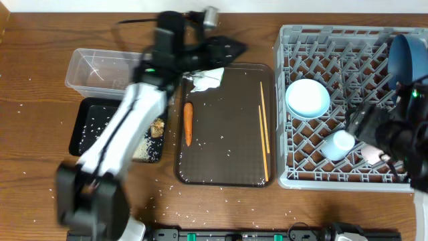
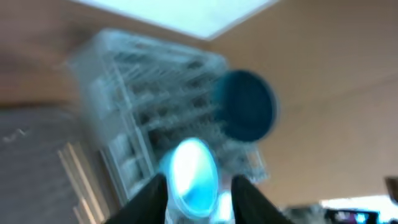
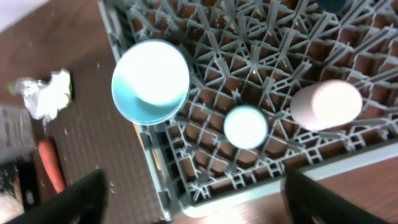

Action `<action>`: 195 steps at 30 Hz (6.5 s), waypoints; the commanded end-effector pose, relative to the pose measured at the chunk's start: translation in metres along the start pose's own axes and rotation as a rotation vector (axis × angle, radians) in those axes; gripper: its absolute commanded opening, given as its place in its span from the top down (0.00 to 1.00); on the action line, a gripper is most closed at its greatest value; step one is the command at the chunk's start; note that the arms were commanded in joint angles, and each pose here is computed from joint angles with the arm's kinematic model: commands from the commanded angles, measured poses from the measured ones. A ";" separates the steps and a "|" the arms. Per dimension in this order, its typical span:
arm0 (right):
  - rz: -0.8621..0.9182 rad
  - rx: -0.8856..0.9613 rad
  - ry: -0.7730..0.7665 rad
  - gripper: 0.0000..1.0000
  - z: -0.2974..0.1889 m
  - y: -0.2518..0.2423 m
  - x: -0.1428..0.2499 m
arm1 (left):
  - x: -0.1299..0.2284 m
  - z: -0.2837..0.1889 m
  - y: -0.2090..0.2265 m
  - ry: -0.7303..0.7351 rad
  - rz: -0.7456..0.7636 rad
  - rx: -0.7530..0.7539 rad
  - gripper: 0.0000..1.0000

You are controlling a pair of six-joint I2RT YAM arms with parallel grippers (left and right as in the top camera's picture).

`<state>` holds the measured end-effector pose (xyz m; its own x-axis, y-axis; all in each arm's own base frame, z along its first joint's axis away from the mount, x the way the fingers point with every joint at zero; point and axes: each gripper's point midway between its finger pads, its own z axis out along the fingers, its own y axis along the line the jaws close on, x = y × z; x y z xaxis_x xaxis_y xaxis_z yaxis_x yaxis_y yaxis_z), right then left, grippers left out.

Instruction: Sort waste into correct bins and load items into the dishwasher rack

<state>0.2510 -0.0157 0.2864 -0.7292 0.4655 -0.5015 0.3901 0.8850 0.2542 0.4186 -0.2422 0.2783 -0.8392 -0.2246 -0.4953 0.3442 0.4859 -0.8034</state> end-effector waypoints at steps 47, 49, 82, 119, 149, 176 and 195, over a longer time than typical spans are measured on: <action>-0.074 0.517 -0.111 0.99 0.109 -0.042 -0.081 | 0.109 -0.277 0.093 0.069 -0.075 -1.234 0.02; -0.076 0.681 -0.248 0.99 0.080 -0.055 -0.096 | 0.109 -0.277 0.093 0.069 -0.074 -1.234 0.02; -0.784 1.505 -0.191 0.99 0.165 -0.025 -0.144 | 0.109 -0.277 0.093 0.069 -0.074 -1.234 0.02; -0.891 1.480 -0.036 0.99 0.177 -0.049 -0.164 | 0.109 -0.277 0.093 0.069 -0.074 -1.234 0.02; -1.174 1.225 -0.196 0.01 0.240 0.079 -0.106 | 0.109 -0.277 0.093 0.069 -0.074 -1.234 0.02; -0.707 -0.277 0.290 0.01 0.223 0.245 0.133 | 0.109 -0.277 0.093 0.069 -0.074 -1.234 0.02; -0.637 -0.367 0.357 0.05 0.208 0.280 0.181 | 0.109 -0.277 0.093 0.068 -0.074 -1.234 0.02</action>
<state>0.3545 0.2984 0.1001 -0.9182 -0.1583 -0.3632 -0.2743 0.9155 0.2943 0.2425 0.0087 0.2407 -0.8719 -0.2662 -0.4110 -0.3004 0.9536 0.0195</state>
